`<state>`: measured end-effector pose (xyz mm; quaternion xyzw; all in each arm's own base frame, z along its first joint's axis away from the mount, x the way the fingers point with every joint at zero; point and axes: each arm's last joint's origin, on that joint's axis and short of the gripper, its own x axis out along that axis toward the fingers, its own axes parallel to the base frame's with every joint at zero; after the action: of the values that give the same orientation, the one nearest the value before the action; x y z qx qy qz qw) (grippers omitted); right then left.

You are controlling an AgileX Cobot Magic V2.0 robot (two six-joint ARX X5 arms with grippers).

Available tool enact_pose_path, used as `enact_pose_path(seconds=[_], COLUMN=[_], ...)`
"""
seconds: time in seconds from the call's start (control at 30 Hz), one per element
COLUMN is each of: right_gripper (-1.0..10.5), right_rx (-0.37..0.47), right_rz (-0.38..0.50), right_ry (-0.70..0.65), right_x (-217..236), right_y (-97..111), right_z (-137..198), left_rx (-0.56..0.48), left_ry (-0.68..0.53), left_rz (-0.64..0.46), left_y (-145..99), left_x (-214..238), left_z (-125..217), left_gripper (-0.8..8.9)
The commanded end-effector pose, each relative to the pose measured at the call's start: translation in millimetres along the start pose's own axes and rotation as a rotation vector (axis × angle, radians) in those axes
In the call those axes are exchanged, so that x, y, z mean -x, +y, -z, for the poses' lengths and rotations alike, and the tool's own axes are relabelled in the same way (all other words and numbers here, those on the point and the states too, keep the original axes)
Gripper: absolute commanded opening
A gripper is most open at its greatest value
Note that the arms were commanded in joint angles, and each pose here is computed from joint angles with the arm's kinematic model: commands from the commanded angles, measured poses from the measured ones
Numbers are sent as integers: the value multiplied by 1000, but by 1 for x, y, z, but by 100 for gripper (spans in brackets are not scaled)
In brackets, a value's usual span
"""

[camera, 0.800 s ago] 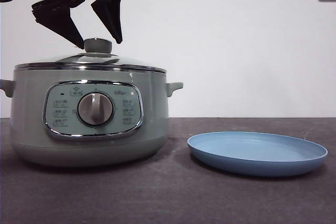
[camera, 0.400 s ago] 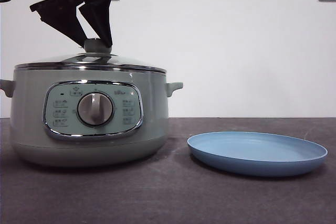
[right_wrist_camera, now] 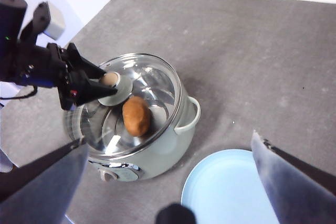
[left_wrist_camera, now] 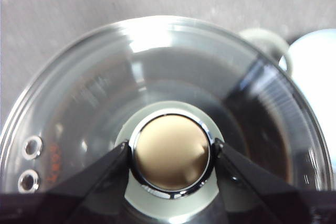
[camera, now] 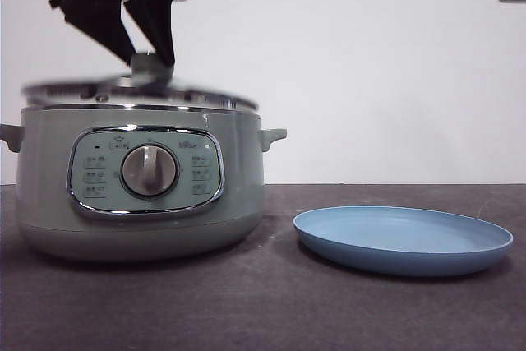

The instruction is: Take the potato out from the steamer,put the potato on the plate,close the lid

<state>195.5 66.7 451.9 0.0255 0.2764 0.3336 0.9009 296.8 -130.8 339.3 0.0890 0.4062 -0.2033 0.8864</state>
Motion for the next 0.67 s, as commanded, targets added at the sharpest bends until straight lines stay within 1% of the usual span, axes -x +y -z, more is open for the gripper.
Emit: enact_pose_path(seconds=[0.03,0.13,0.17,0.23,0.3,0.37,0.43,0.47,0.57,0.67], right_gripper=[626,626,625,625,609,524,470,468,470,472], right_rx=[5,20,8,-7,4,18,36,46,59,65], right_rz=[-6,-9,-17,-70,-143,-176,-202,-223,-273,-292], right_ry=[-24,-59,-72,-97,-121,-141,-145,-140,-95,-46], right_x=[0,0,1,1,-2,-7,-15,-22,-45,-72], right_y=[1,1,1,3,6,10,14,17,26,33], right_z=[-3,-7,-8,-11,-15,-19,-21,-22,-25,-29], left_rx=[-41,-48,-62,-89,-97,-96,-85,-73,-51,-41], left_ry=[-176,-250,-275,-311,-334,-342,-339,-332,-303,-269], left_rz=[-8,-13,-17,-59,-165,-282,-375,-433,-561,-639], left_y=[0,-1,-1,-1,2,4,6,7,10,11], left_x=[42,77,90,114,140,163,181,193,216,232], left_z=[-31,-48,-53,-60,-64,-64,-62,-60,-52,-44], left_gripper=[-8,-8,-8,-8,-8,-8,-8,-8,-8,-9])
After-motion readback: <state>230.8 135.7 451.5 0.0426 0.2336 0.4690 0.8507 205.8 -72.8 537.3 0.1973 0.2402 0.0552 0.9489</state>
